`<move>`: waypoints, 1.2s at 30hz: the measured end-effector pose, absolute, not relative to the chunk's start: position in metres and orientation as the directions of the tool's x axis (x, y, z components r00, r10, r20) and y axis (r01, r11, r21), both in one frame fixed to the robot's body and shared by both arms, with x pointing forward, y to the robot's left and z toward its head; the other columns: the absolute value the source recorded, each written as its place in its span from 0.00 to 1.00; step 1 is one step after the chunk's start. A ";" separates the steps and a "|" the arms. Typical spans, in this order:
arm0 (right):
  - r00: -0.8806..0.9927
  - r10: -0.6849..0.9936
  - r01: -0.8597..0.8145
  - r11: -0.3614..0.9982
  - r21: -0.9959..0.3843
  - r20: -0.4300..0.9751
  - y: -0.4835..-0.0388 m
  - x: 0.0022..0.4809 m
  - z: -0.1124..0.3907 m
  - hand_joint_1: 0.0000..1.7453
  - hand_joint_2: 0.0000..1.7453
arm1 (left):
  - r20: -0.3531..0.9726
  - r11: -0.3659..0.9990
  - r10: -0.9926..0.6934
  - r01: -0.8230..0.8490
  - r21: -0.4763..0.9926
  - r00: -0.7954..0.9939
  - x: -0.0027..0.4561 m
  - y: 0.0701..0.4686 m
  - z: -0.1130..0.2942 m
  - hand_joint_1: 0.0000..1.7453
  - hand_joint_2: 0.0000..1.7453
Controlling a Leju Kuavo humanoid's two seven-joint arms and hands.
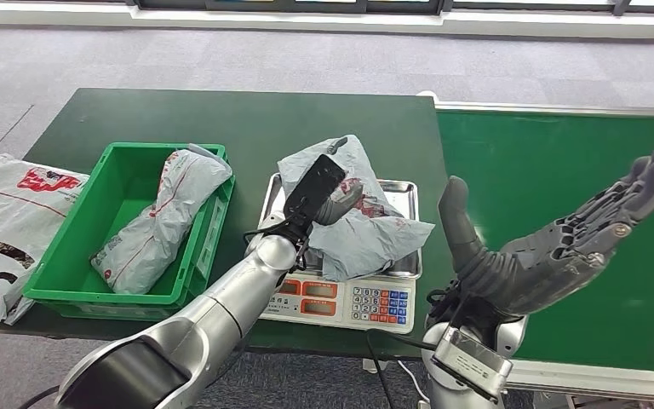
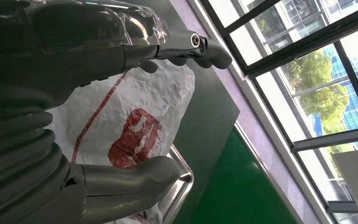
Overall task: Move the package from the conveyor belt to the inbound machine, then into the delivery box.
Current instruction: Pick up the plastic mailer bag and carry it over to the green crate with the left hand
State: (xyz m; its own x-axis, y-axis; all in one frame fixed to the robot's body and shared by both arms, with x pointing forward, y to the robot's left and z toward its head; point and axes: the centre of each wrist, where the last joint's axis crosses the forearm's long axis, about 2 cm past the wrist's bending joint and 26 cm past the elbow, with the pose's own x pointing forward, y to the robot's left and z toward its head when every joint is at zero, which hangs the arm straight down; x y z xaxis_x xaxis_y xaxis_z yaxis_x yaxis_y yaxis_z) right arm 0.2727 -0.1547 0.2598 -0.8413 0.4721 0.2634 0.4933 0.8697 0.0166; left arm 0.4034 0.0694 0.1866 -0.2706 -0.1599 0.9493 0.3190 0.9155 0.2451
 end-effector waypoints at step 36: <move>-0.848 0.452 0.478 0.878 0.034 0.276 -0.153 0.272 0.260 0.00 1.00 | 0.841 0.718 -0.503 0.446 0.535 -0.199 0.330 0.043 0.104 0.00 1.00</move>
State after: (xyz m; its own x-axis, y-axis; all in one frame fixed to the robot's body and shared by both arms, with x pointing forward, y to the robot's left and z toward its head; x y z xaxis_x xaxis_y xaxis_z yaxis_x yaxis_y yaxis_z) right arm 0.2724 -0.1533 0.2602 -0.8484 0.4518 0.2758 0.4783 0.8776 0.0338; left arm 0.3299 0.0427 0.1038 -0.1988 -0.5034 0.8409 0.4457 0.7177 0.5350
